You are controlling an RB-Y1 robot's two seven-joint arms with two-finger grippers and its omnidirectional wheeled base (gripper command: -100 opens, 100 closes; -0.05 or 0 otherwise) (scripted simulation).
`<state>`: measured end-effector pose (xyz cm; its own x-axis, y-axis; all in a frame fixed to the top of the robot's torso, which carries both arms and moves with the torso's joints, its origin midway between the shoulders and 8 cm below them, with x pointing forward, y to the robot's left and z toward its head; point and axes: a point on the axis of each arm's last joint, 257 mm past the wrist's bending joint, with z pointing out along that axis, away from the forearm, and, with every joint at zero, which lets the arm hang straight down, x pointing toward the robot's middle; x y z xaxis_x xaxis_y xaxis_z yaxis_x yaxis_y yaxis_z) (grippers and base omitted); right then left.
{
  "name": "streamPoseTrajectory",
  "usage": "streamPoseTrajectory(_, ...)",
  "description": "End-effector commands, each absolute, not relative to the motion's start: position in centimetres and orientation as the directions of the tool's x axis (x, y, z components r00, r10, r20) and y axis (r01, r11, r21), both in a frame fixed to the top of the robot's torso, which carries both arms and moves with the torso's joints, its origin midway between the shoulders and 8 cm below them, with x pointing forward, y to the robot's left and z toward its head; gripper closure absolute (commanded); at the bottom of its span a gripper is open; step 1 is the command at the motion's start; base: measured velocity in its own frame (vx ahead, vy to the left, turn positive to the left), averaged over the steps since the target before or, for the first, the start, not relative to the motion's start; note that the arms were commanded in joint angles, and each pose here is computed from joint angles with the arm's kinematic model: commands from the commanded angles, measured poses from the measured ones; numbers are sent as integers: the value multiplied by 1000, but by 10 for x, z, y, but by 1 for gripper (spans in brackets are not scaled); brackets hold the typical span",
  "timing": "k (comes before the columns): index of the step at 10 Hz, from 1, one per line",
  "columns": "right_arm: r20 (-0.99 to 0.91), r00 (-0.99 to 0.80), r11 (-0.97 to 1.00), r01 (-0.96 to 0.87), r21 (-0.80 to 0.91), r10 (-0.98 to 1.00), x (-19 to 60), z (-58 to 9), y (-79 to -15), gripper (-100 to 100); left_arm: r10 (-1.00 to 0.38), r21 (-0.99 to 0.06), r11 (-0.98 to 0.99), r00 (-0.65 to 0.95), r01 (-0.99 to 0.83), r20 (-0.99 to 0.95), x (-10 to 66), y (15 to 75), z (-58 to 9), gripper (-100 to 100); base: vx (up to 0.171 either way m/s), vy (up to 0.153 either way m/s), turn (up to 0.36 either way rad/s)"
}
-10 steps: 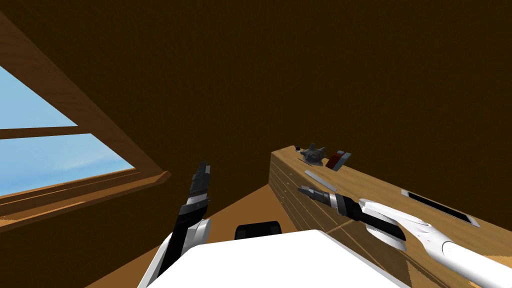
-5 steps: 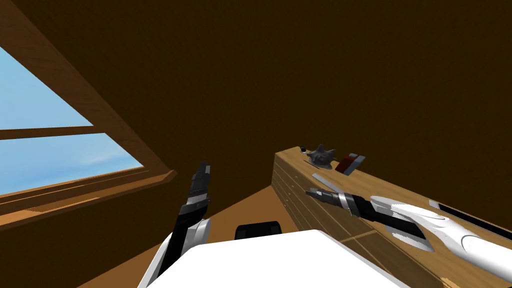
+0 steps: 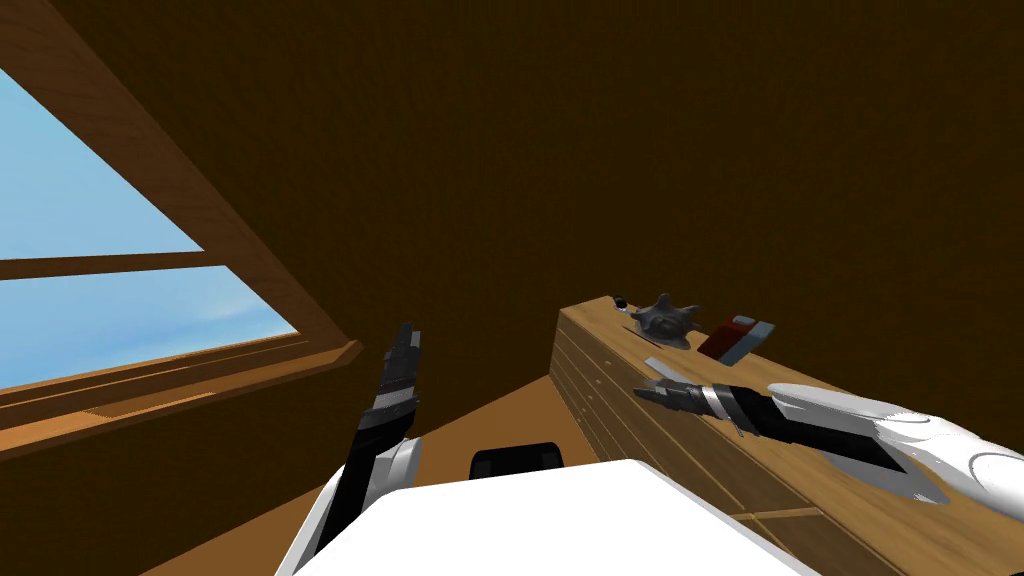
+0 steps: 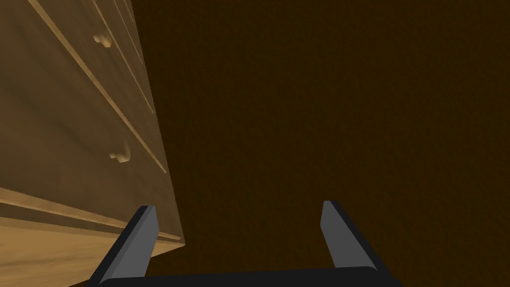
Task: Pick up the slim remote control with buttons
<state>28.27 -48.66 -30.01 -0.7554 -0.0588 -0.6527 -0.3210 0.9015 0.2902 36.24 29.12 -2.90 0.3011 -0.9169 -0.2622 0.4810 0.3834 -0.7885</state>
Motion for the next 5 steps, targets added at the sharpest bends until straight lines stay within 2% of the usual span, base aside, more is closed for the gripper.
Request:
streamPoseTrajectory(1,-612,-783,922,-313,230,-113,269,-300,-519,-100,-917,-788,383,301,481,-262,362,291,-29,0,67,68,105)
streamPoseTrajectory(5,-525,-829,945,-301,128,-193,243,-295,-573,-100,-917,-788,383,301,481,-262,362,291,-29,0,73,36,62)
